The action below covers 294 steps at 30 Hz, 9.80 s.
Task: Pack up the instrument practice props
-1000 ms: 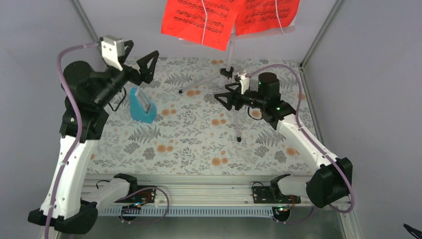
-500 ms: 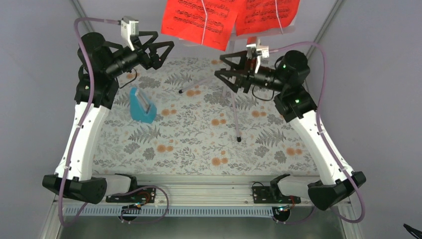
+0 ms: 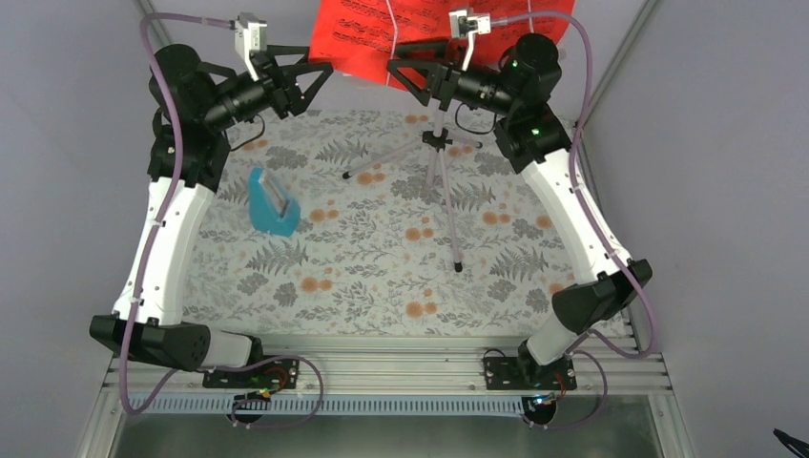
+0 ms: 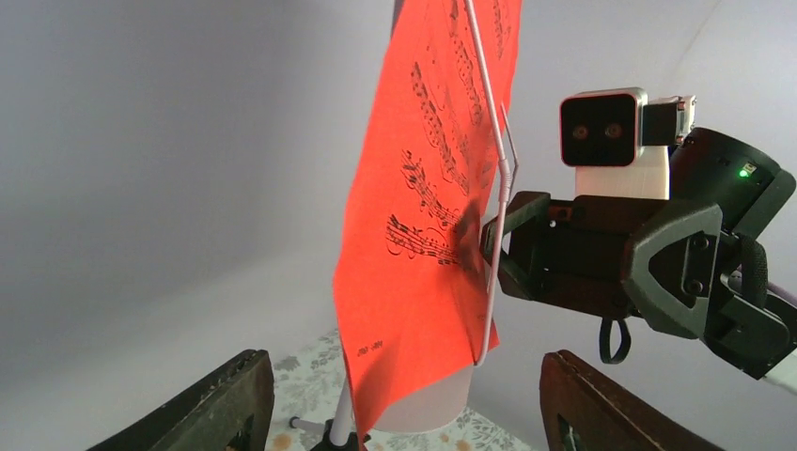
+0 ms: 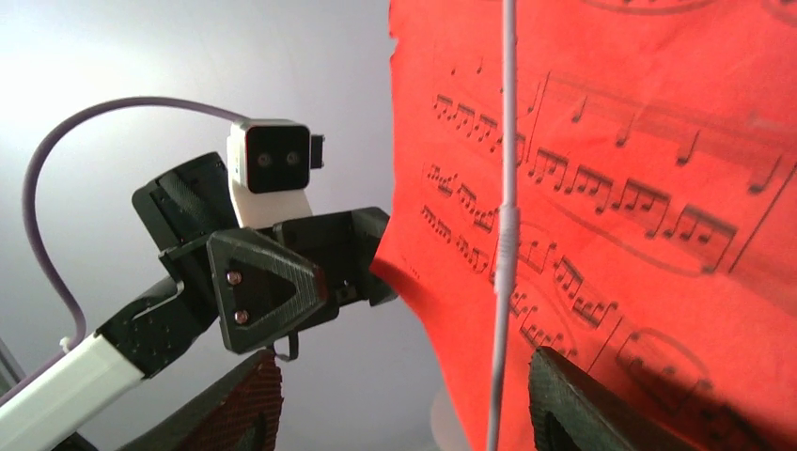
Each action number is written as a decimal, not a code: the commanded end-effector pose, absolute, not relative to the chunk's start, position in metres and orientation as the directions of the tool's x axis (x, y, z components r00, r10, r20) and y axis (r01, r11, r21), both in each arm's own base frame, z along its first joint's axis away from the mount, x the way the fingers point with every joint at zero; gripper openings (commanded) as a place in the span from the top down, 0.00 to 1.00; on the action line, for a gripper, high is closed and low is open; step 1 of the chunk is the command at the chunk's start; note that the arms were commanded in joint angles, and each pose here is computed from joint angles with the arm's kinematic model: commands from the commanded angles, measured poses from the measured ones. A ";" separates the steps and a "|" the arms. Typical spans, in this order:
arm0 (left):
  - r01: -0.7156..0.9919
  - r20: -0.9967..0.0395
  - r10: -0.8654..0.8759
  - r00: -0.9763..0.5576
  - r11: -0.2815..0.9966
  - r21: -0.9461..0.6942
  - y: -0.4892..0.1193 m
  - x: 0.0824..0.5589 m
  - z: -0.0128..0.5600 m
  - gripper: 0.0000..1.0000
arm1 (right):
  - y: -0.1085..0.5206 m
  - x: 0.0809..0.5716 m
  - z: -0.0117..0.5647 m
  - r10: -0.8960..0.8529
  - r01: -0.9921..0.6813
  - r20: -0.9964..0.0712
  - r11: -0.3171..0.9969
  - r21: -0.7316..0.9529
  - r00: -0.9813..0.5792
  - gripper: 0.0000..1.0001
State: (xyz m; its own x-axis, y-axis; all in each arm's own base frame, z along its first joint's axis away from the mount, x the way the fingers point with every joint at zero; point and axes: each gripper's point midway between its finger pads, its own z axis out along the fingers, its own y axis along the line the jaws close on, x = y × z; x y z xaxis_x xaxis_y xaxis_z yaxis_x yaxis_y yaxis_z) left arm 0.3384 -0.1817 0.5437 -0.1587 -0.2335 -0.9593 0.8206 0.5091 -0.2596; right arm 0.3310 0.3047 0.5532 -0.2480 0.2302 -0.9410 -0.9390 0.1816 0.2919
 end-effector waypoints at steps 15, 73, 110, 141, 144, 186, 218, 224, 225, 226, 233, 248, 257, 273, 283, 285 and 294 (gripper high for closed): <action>0.859 -0.954 -0.256 -0.156 0.442 -0.259 -0.189 0.348 0.561 0.78 | 0.313 0.357 0.598 0.335 -0.950 -0.922 0.171 0.261 -0.193 0.50; 0.229 -0.894 -0.406 -0.191 0.867 -0.443 -0.056 0.314 0.414 0.98 | 0.328 0.372 0.598 0.411 -0.976 -0.909 0.163 0.146 -0.068 0.78; 0.269 -0.802 -0.364 -0.473 0.808 -0.525 -0.086 0.273 0.308 0.98 | 0.302 0.380 0.575 0.574 -0.944 -0.816 0.230 0.237 -0.065 0.96; 0.034 -0.415 -0.340 -0.844 0.738 -0.674 -0.108 0.264 0.122 0.98 | 0.271 0.335 0.568 0.540 -0.923 -0.841 0.339 0.182 0.032 0.07; 0.039 -0.418 -0.343 -0.841 0.733 -0.679 -0.109 0.270 0.123 0.98 | 0.270 0.329 0.569 0.520 -0.922 -0.852 0.353 0.157 0.054 0.04; 0.175 -0.402 -0.164 -0.901 0.710 -0.682 -0.171 0.227 0.144 0.98 | 0.233 0.319 0.533 0.424 -0.802 -0.899 0.572 0.172 0.110 0.00; -0.060 -0.686 -0.255 -0.681 0.954 -0.295 -0.075 0.268 0.208 0.00 | 0.145 0.349 0.306 0.204 -0.410 -0.947 0.864 0.294 -0.249 0.00; 0.039 -0.795 -0.260 -0.548 0.941 -0.335 -0.077 0.315 0.276 0.00 | 0.156 0.366 0.229 0.176 -0.446 -0.861 0.796 0.410 -0.477 0.07; 0.052 -0.802 -0.254 -0.540 0.941 -0.334 -0.078 0.325 0.282 0.00 | 0.162 0.366 0.218 0.159 -0.460 -0.848 0.782 0.421 -0.505 0.07; 0.065 -0.818 -0.251 -0.517 0.942 -0.330 -0.078 0.333 0.290 0.00 | 0.166 0.365 0.207 0.141 -0.472 -0.837 0.770 0.428 -0.529 0.07; 0.138 -0.886 -0.228 -0.405 0.942 -0.305 -0.084 0.359 0.327 0.00 | 0.178 0.381 0.190 0.042 -0.542 -0.849 0.752 0.374 -0.527 0.09; 0.132 -0.919 -0.123 -0.374 0.974 -0.184 -0.073 0.356 0.324 0.00 | 0.215 0.440 0.196 -0.007 -0.529 -0.893 0.808 0.260 -0.449 0.86; 0.130 -0.916 -0.127 -0.380 0.973 -0.189 -0.072 0.352 0.317 0.00 | 0.196 0.412 0.206 0.142 -0.299 -0.896 0.911 0.285 -0.422 0.96; 0.124 -0.898 -0.166 -0.407 0.964 -0.234 -0.073 0.342 0.308 0.00 | 0.236 0.372 0.183 0.409 -0.038 -0.781 0.876 0.482 -0.472 0.96; 0.087 -0.918 -0.185 -0.350 0.970 -0.228 -0.062 0.329 0.322 0.00 | 0.254 0.363 0.194 0.352 -0.158 -0.813 0.870 0.467 -0.464 0.37; 0.079 -0.937 -0.197 -0.287 0.970 -0.228 -0.056 0.320 0.337 0.00 | 0.248 0.355 0.201 0.327 -0.196 -0.838 0.875 0.444 -0.437 0.29; 0.460 -0.993 -0.112 -0.040 0.880 -0.118 -0.102 0.264 0.421 0.00 | 0.236 0.308 0.238 0.156 -0.440 -0.937 0.850 0.289 -0.314 0.21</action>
State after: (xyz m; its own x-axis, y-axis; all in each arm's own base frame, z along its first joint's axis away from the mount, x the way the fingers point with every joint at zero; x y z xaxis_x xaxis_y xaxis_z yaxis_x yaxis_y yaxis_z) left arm 0.2870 -0.0613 0.3768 -0.1673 -0.1895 -0.9675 0.1826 0.9584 -0.2193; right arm 0.3266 0.2264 0.2144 -0.3960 0.2605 -0.8805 -0.2763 0.8807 0.3848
